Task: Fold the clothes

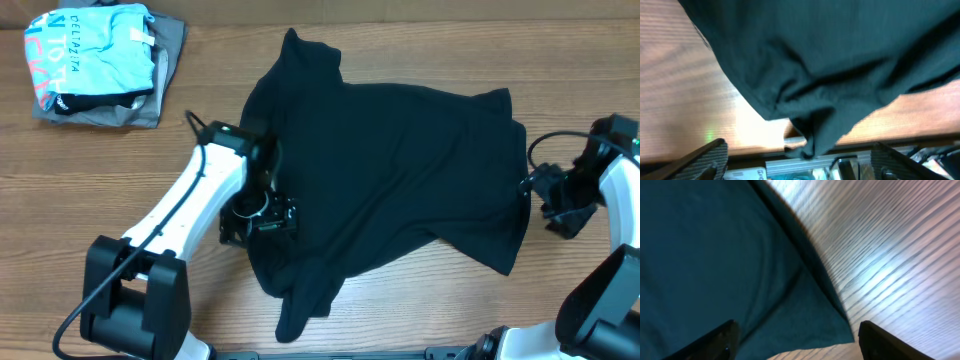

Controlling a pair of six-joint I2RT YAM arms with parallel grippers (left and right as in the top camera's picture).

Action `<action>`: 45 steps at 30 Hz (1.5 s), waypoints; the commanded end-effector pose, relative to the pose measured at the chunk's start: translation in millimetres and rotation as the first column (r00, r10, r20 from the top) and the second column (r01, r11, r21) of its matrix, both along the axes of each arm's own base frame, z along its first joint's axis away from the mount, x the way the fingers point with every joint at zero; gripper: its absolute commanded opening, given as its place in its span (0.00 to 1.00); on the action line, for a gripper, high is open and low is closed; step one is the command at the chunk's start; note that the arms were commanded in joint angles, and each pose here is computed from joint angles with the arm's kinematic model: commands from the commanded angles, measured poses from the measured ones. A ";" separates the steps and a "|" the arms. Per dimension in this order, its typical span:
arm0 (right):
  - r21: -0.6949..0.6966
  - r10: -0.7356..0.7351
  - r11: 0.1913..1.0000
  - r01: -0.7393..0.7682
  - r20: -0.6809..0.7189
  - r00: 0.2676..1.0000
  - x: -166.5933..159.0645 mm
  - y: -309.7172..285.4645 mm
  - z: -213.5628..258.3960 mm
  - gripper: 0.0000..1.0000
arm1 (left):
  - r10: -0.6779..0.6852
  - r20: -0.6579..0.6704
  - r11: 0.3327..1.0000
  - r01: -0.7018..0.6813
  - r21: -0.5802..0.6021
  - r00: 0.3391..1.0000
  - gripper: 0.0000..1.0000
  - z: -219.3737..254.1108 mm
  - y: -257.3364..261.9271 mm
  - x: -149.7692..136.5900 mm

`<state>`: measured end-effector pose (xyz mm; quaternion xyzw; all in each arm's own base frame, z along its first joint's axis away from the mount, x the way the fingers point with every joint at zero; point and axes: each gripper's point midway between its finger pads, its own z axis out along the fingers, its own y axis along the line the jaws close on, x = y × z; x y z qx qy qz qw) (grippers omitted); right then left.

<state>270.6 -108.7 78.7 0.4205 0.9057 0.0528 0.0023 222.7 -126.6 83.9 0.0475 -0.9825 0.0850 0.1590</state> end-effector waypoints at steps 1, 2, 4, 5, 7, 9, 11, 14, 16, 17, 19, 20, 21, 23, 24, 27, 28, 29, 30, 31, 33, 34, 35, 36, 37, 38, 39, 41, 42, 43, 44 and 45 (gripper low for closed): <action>0.076 -0.026 0.997 0.028 -0.024 0.999 -13.9 17.8 -16.7 0.75 | 0.003 0.063 1.000 -0.002 -0.014 0.998 0.97 0.6 8.0 14.7; 0.080 -0.043 0.996 0.047 -0.048 0.998 -20.5 20.0 -21.8 0.72 | 0.007 0.077 1.000 -0.006 -0.018 0.997 0.99 0.0 8.0 18.3; 0.090 -0.061 0.994 0.069 -0.081 0.995 -30.5 24.5 -30.6 0.65 | 0.012 0.105 1.000 -0.009 -0.027 0.994 1.00 -1.1 6.9 25.6; 0.095 -0.069 0.992 0.078 -0.093 0.993 -34.0 26.4 -33.6 0.62 | 0.012 0.117 0.999 -0.009 -0.030 0.993 1.00 -1.5 6.1 28.3; 0.094 -0.089 0.991 0.100 -0.119 0.989 -41.2 28.4 -38.3 0.59 | 0.013 0.136 0.999 -0.008 -0.035 0.991 1.00 -2.3 4.8 33.2; 0.097 -0.092 0.990 0.104 -0.126 0.988 -45.1 30.4 -39.5 0.57 | 0.012 0.151 0.999 -0.007 -0.037 0.988 1.00 -2.8 4.4 36.6; 0.094 -0.112 0.988 0.124 -0.127 0.986 -48.9 32.1 -38.6 0.57 | 0.012 0.159 0.999 -0.007 -0.034 0.987 1.00 -3.2 4.6 38.5; 0.084 -0.137 0.986 0.146 -0.106 0.985 -53.3 34.3 -35.4 0.57 | 0.011 0.161 1.000 -0.006 -0.028 0.987 1.00 -3.4 5.5 38.8; 0.081 -0.143 0.985 0.150 -0.082 0.986 -55.0 35.9 -34.4 0.58 | 0.009 0.165 1.000 -0.005 -0.021 0.986 1.00 -3.8 6.8 39.5; 0.076 -0.144 0.986 0.149 -0.068 0.987 -55.7 36.1 -35.3 0.58 | 0.007 0.169 1.000 -0.005 -0.016 0.986 1.00 -4.1 7.6 40.3; 0.079 -0.145 0.986 0.148 -0.049 0.988 -55.5 37.6 -39.0 0.58 | 0.006 0.180 1.000 -0.004 -0.012 0.984 1.00 -4.5 8.1 42.9; 0.094 -0.145 0.984 0.148 -0.044 0.989 -55.2 40.5 -41.0 0.58 | 0.006 0.186 1.000 -0.004 -0.014 0.982 1.00 -4.6 7.5 44.5; 0.112 -0.145 0.983 0.149 -0.042 0.989 -55.4 44.0 -42.8 0.58 | 0.007 0.192 1.000 -0.004 -0.016 0.981 1.00 -4.7 7.1 45.9; 0.141 -0.146 0.979 0.150 -0.038 0.989 -56.6 49.9 -47.4 0.57 | 0.007 0.200 1.000 -0.004 -0.018 0.980 1.00 -4.8 6.6 47.8; 0.148 -0.146 0.978 0.149 -0.035 0.989 -57.0 51.5 -49.9 0.56 | 0.007 0.203 1.000 -0.004 -0.019 0.979 1.00 -4.9 6.4 48.5; 0.145 -0.166 0.975 0.170 -0.037 0.985 -60.0 52.5 -58.4 0.51 | 0.007 0.207 1.000 -0.003 -0.020 0.978 1.00 -4.9 6.1 49.6; 0.145 -0.168 0.975 0.171 -0.035 0.985 -60.4 52.7 -60.6 0.48 | 0.007 0.207 1.000 -0.003 -0.020 0.978 1.00 -4.9 6.1 49.6; 0.143 -0.169 0.975 0.172 -0.033 0.985 -61.1 52.9 -63.0 0.44 | 0.007 0.207 1.000 -0.003 -0.020 0.978 1.00 -4.9 6.1 49.5; 0.141 -0.177 0.974 0.180 -0.033 0.984 -62.3 53.1 -66.1 0.41 | 0.007 0.207 1.000 -0.003 -0.020 0.978 1.00 -4.9 6.1 49.5; 0.141 -0.193 0.970 0.196 -0.038 0.981 -63.9 53.8 -69.0 0.35 | 0.007 0.207 1.000 -0.003 -0.020 0.978 1.00 -4.9 6.1 49.5; 0.141 -0.196 0.970 0.200 -0.037 0.980 -65.8 54.7 -72.9 0.33 | 0.007 0.207 1.000 -0.003 -0.020 0.978 1.00 -4.9 6.1 49.5; 0.140 -0.196 0.970 0.199 -0.036 0.980 -66.4 55.0 -74.5 0.33 | 0.007 0.207 1.000 -0.003 -0.020 0.978 1.00 -4.9 6.1 49.5; 0.140 -0.197 0.970 0.199 -0.033 0.980 -66.4 55.0 -75.9 0.33 | 0.007 0.207 1.000 -0.003 -0.020 0.978 1.00 -4.9 6.1 49.6; 0.139 -0.197 0.970 0.199 -0.031 0.980 -67.1 55.3 -78.2 0.33 | 0.007 0.209 1.000 -0.003 -0.021 0.978 1.00 -5.0 5.9 50.1; 0.139 -0.197 0.970 0.199 -0.030 0.980 -67.9 55.8 -79.9 0.33 | 0.007 0.210 1.000 -0.003 -0.021 0.978 1.00 -5.0 5.9 50.2; 0.139 -0.197 0.970 0.199 -0.030 0.980 -68.4 56.0 -80.7 0.33 | 0.007 0.210 1.000 -0.003 -0.021 0.978 1.00 -5.0 5.9 50.2; 0.140 -0.197 0.970 0.199 -0.032 0.980 -69.8 56.7 -82.3 0.33 | 0.007 0.209 1.000 -0.003 -0.021 0.978 1.00 -5.0 5.9 50.1; 0.140 -0.200 0.969 0.203 -0.037 0.979 -71.7 57.4 -83.9 0.33 | 0.007 0.210 1.000 -0.003 -0.021 0.978 1.00 -5.0 5.9 50.2; 0.136 -0.200 0.970 0.204 -0.038 0.979 -72.1 56.8 -84.0 0.30 | 0.007 0.210 1.000 -0.003 -0.021 0.978 1.00 -5.0 5.9 50.2; 0.126 -0.208 0.969 0.212 -0.042 0.977 -72.6 55.3 -84.3 0.29 | 0.007 0.210 1.000 -0.003 -0.021 0.978 1.00 -5.0 5.9 50.2; 0.111 -0.223 0.968 0.227 -0.049 0.974 -73.9 52.9 -84.9 0.27 | 0.007 0.211 1.000 -0.003 -0.021 0.978 1.00 -5.0 5.8 50.4; 0.096 -0.233 0.967 0.238 -0.054 0.971 -74.9 50.4 -85.3 0.24 | 0.007 0.210 1.000 -0.002 -0.021 0.978 1.00 -5.0 5.9 50.3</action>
